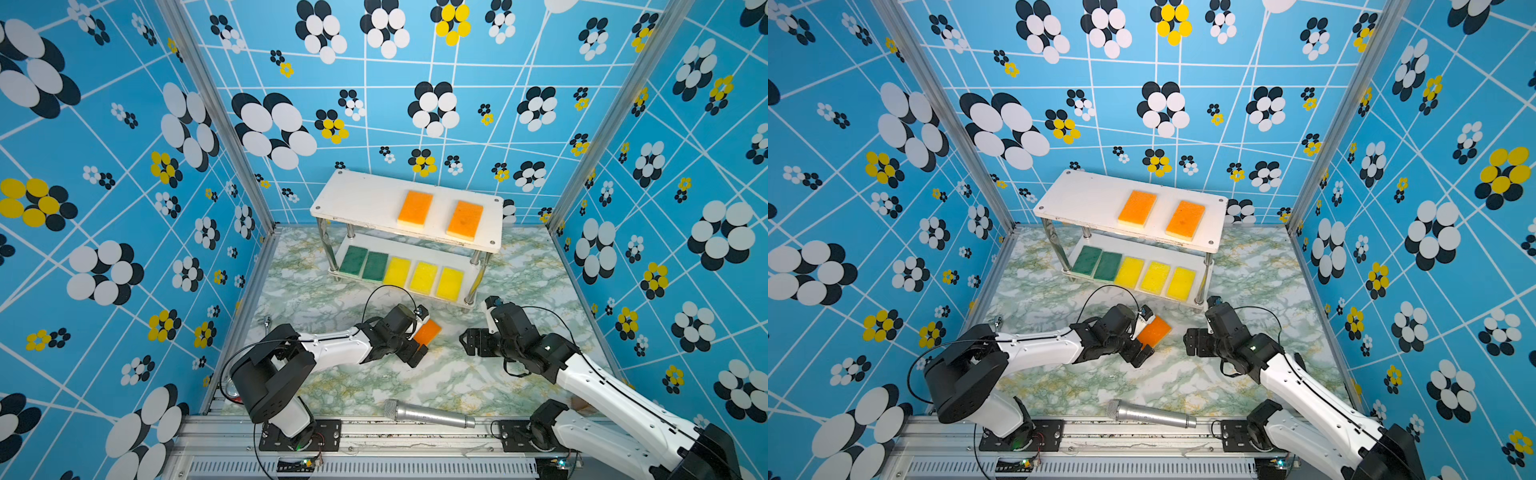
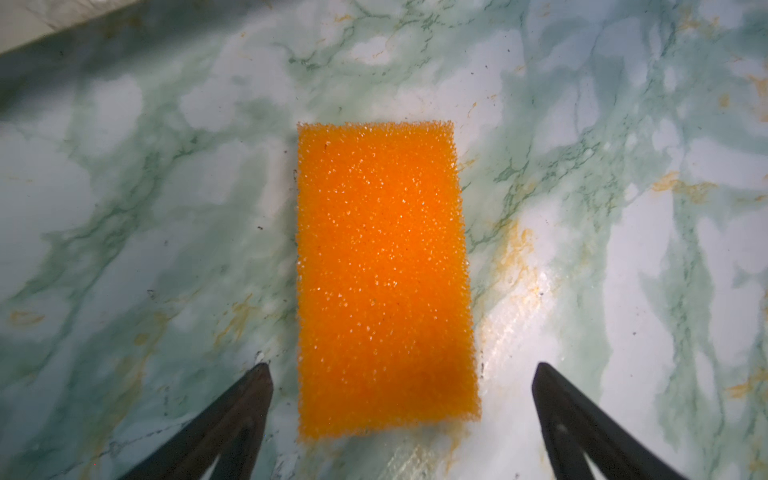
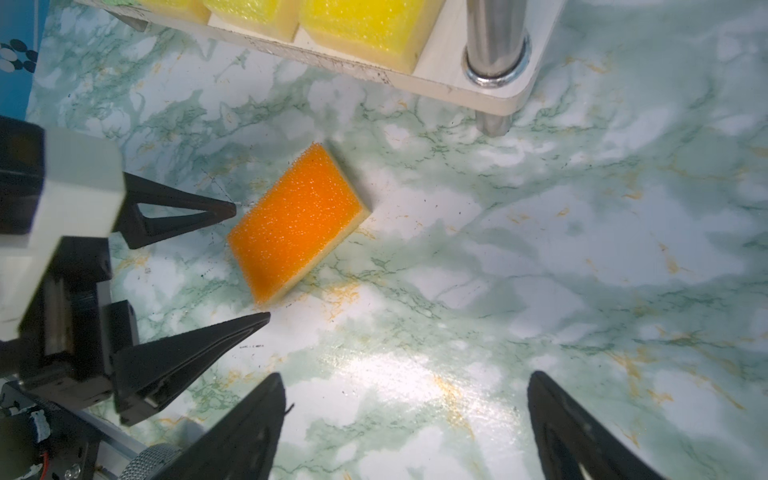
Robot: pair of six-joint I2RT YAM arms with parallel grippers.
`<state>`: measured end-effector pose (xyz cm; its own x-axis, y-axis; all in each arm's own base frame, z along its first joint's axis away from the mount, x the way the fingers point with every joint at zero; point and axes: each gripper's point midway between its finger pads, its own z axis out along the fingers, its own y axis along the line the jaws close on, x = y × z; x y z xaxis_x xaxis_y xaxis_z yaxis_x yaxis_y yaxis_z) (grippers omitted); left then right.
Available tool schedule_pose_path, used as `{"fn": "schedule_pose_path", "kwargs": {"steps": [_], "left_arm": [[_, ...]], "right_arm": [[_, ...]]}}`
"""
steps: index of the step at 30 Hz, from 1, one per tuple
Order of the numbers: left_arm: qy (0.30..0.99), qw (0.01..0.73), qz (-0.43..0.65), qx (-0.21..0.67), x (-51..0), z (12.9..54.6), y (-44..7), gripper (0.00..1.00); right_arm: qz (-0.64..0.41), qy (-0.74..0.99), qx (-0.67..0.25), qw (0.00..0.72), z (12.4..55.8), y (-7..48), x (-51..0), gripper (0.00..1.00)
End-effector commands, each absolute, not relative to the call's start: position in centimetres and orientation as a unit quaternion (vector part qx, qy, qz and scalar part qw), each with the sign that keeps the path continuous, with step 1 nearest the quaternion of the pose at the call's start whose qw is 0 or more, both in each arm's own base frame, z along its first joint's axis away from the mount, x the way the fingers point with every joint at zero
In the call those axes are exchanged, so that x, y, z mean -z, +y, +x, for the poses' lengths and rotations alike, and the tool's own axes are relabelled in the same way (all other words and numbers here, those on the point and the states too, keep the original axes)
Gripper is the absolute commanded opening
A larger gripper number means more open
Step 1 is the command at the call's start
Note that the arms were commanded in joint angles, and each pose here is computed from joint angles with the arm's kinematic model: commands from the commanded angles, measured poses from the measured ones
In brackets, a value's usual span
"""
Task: Place and organize the cleaning sponges onto the shelf
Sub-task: 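Lower the left gripper over the orange sponge and grasp it, then lift the orange sponge up to the shelf top with the left gripper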
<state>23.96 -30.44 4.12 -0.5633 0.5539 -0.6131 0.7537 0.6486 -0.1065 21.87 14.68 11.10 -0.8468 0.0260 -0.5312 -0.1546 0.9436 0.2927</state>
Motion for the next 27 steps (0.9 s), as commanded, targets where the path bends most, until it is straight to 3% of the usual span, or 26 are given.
{"fn": "schedule_pose_path", "kwargs": {"steps": [1, 15, 21, 27], "left_arm": [[0.857, 0.282, 0.394, 0.176, -4.2, 24.5, -31.4, 0.99], [0.869, 0.262, 0.397, 0.133, -1.8, 24.7, -31.5, 1.0], [0.874, 0.253, 0.397, 0.12, -1.2, 24.8, -31.3, 0.82], [0.876, 0.25, 0.399, 0.107, -1.0, 24.9, -31.3, 0.72]], "right_arm": [[-0.022, 0.95, -0.156, 0.27, 21.7, 14.0, -10.6, 0.93], [-0.021, 0.949, -0.158, 0.271, 21.8, 14.0, -10.6, 0.93], [-0.021, 0.95, -0.158, 0.268, 21.9, 14.1, -10.3, 0.93], [-0.022, 0.95, -0.158, 0.27, 22.0, 14.2, -10.4, 0.93]]}}
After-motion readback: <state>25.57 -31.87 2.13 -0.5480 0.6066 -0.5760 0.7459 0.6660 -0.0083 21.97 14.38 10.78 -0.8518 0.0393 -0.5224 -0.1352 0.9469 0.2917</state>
